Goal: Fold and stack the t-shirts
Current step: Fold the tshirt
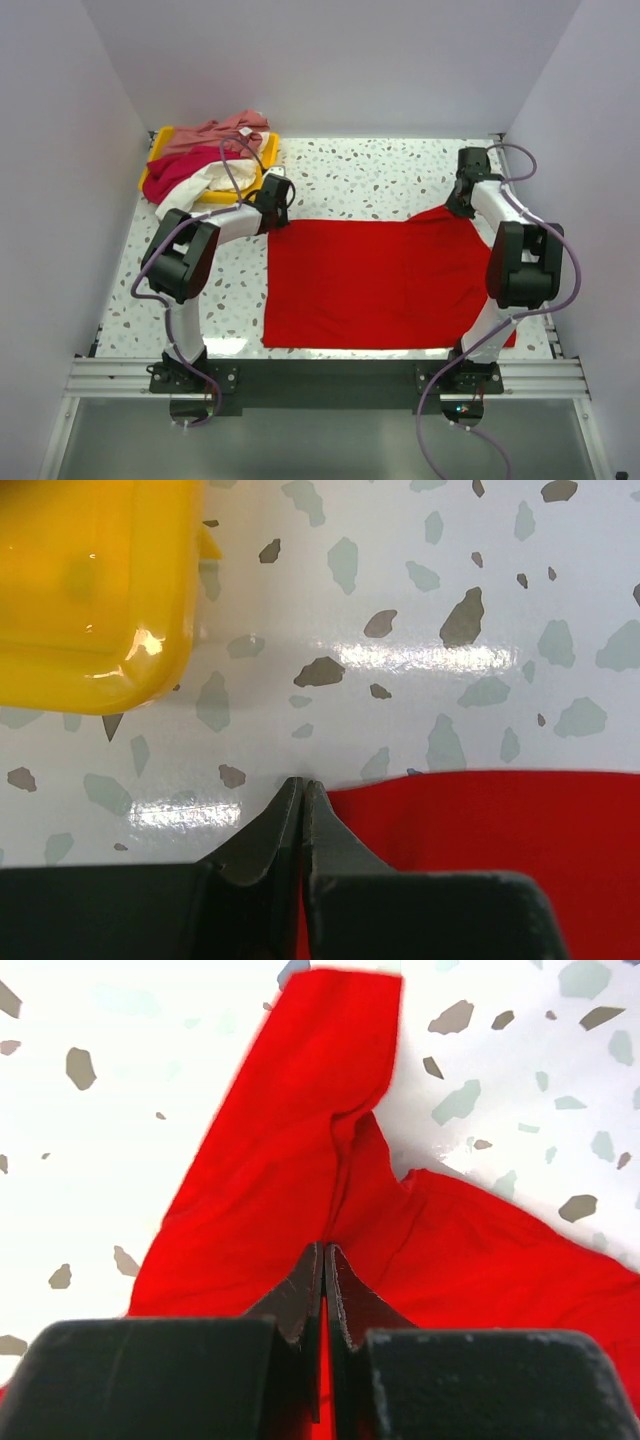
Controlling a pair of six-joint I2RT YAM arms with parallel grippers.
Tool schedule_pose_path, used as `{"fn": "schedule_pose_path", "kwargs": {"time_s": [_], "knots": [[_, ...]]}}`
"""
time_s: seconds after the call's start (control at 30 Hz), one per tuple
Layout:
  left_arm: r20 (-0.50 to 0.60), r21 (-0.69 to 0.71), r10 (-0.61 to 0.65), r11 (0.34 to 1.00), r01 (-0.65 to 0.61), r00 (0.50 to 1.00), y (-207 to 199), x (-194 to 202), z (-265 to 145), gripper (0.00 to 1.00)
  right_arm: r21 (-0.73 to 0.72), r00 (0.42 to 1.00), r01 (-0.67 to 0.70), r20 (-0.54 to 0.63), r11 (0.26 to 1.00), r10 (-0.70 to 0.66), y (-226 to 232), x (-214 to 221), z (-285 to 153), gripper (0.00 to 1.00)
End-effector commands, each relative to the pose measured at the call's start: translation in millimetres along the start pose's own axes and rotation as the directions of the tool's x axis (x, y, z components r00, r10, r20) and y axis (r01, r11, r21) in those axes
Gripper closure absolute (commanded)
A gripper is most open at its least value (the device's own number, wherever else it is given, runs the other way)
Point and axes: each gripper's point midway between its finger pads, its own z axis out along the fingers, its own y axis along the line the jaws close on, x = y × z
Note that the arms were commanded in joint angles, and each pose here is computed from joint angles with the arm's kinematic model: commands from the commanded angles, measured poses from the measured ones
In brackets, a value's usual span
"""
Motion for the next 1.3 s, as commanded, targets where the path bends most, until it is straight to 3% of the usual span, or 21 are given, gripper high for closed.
{"fn": "schedule_pose_path", "kwargs": {"time_s": [0.0,0.47,1.03,1.27], "knots": [[-0.012,0.019,0.013,1.0,-0.013,1.0,2,2,-8,1.0,-0.01,0.999,0.017,0.034,1.0,-0.017,-3,-12,-19,1.0],[-0.009,0.022,0.011,1.0,-0.01,1.0,4,3,-14,1.0,-0.04,0.999,0.034,-0.03,0.999,-0.035,0,9,-9,1.0],[-0.012,0.019,0.012,1.0,-0.012,1.0,5,4,-13,1.0,-0.062,0.997,0.037,-0.059,0.997,-0.041,6,13,-4,0.86],[-0.014,0.018,0.015,1.0,-0.015,1.0,5,5,-12,1.0,-0.073,0.997,0.039,-0.062,0.997,-0.044,8,12,-5,0.87]]}}
